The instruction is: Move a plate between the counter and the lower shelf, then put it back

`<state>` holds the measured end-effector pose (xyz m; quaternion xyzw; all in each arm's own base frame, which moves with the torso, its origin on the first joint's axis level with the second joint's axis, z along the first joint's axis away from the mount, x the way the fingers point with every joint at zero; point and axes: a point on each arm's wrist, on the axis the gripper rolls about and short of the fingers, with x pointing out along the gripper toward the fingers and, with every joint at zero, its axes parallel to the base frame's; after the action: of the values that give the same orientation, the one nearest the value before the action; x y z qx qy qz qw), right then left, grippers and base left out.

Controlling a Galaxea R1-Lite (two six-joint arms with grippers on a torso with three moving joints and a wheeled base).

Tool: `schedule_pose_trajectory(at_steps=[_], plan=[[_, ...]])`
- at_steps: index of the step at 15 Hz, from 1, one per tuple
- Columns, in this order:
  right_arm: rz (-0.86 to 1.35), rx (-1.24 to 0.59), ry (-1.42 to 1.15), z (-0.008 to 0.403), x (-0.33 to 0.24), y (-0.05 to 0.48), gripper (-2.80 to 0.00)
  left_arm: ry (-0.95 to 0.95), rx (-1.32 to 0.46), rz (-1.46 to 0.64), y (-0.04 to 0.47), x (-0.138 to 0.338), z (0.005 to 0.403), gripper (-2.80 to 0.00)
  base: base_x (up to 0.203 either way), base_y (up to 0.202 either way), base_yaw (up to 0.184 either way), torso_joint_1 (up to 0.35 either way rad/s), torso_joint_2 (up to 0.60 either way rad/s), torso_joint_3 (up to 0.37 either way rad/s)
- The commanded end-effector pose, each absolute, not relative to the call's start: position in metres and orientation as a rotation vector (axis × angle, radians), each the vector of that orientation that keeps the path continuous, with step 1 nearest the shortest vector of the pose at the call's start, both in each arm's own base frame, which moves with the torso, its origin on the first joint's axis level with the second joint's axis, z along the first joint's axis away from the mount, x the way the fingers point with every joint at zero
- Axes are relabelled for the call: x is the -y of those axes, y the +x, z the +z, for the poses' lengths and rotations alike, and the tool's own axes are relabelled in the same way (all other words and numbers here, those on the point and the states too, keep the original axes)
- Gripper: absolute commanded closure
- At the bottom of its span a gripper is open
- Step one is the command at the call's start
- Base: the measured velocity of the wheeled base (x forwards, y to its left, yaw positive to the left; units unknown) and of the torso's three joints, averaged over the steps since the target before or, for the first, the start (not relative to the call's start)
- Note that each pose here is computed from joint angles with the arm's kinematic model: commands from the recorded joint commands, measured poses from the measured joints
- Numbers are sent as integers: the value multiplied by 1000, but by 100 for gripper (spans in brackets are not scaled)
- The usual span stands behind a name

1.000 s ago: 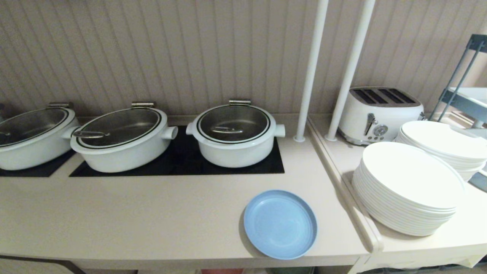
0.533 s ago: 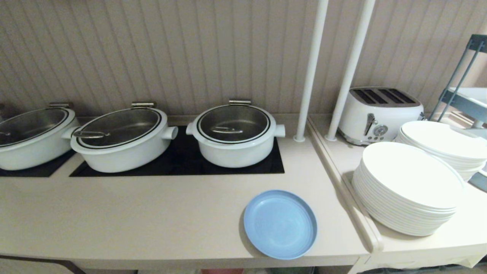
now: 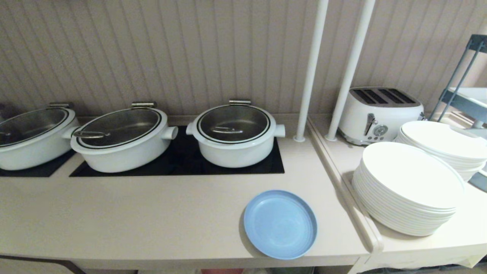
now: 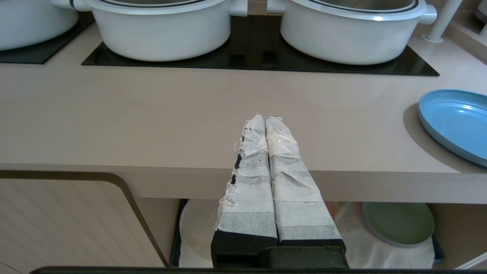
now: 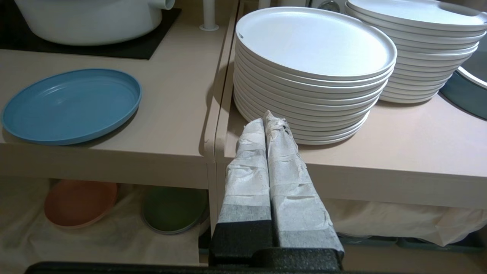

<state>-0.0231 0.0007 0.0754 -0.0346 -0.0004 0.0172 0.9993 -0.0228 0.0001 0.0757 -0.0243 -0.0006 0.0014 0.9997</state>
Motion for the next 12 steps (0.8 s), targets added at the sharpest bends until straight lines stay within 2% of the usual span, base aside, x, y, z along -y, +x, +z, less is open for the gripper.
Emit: schedule_pose_trajectory(at_steps=[1, 12], plan=[[37, -3, -69, 75, -1, -23, 0, -49, 2, 3, -23, 0, 76, 0, 0, 0, 0, 0, 0, 0], [35, -4, -66, 75, -1, -23, 0, -49, 2, 3, -23, 0, 76, 0, 0, 0, 0, 0, 0, 0]])
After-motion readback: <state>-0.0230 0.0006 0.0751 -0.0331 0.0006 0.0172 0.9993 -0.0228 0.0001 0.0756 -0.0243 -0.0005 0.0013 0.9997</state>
